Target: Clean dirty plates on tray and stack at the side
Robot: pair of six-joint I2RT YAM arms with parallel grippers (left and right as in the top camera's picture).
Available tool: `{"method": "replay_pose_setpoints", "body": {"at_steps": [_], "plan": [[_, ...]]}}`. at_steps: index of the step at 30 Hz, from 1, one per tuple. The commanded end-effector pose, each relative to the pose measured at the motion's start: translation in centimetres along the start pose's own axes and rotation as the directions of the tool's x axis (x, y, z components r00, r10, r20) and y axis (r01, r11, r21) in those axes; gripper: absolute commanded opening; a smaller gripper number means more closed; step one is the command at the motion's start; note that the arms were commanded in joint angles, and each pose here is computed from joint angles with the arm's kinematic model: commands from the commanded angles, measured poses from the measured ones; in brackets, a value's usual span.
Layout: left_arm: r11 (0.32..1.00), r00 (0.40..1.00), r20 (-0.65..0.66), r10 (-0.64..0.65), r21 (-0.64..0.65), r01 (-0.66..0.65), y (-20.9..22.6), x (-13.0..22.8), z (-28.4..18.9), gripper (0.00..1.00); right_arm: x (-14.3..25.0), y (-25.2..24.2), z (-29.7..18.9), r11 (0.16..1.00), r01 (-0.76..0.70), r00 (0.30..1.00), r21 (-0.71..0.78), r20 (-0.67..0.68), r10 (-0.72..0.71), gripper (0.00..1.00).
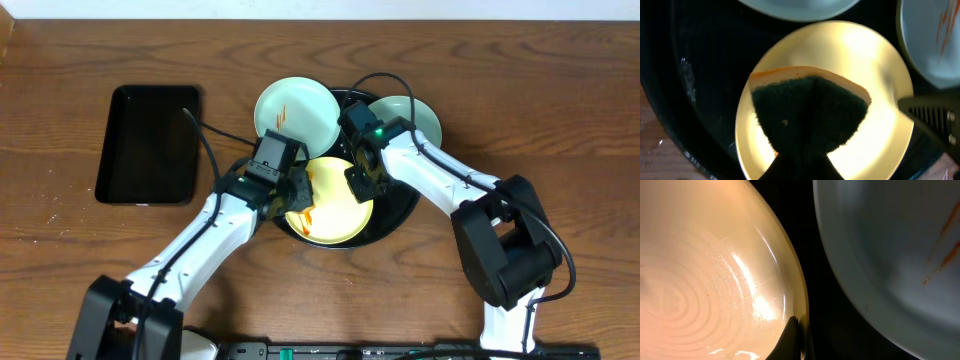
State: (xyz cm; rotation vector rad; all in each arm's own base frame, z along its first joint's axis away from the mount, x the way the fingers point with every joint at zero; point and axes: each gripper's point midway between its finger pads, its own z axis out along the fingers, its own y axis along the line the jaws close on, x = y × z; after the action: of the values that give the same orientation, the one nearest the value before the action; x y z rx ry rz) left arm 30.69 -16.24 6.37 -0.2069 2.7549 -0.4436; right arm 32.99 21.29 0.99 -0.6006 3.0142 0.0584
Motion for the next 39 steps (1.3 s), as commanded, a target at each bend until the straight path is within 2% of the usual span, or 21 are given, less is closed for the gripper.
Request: {"method": "replay_pose_setpoints", "body": {"at_steps": [1,11,24,31,39], "plan": [[0.996,0.997,-0.011,-0.072,-0.047,0.071,0.4,0.6,1.5,0.08,0.5,-0.4,0.4,1.0,0.002,1.0,0.017,-0.02,-0.002,0.01],[0.998,0.998,-0.059,-0.03,-0.049,0.028,-0.9,2.4,5.6,0.07,0.8,-0.4,0.4,1.0,0.004,1.0,0.019,-0.031,-0.003,0.01],[0.995,0.994,-0.099,-0.048,-0.093,0.038,0.1,3.5,5.7,0.08,1.0,-0.7,0.4,1.0,-0.002,0.999,0.022,-0.041,0.003,0.01],[0.961,0.993,-0.055,-0.102,-0.263,0.084,3.4,3.6,5.1,0.07,1.2,-1.2,0.4,0.999,-0.001,0.999,0.05,-0.046,0.003,0.01],[0.854,0.997,0.071,0.0,-0.519,0.037,7.6,0.8,2.2,0.08,1.3,-1.2,0.4,0.999,-0.001,0.999,0.051,-0.054,0.003,0.01]]}}
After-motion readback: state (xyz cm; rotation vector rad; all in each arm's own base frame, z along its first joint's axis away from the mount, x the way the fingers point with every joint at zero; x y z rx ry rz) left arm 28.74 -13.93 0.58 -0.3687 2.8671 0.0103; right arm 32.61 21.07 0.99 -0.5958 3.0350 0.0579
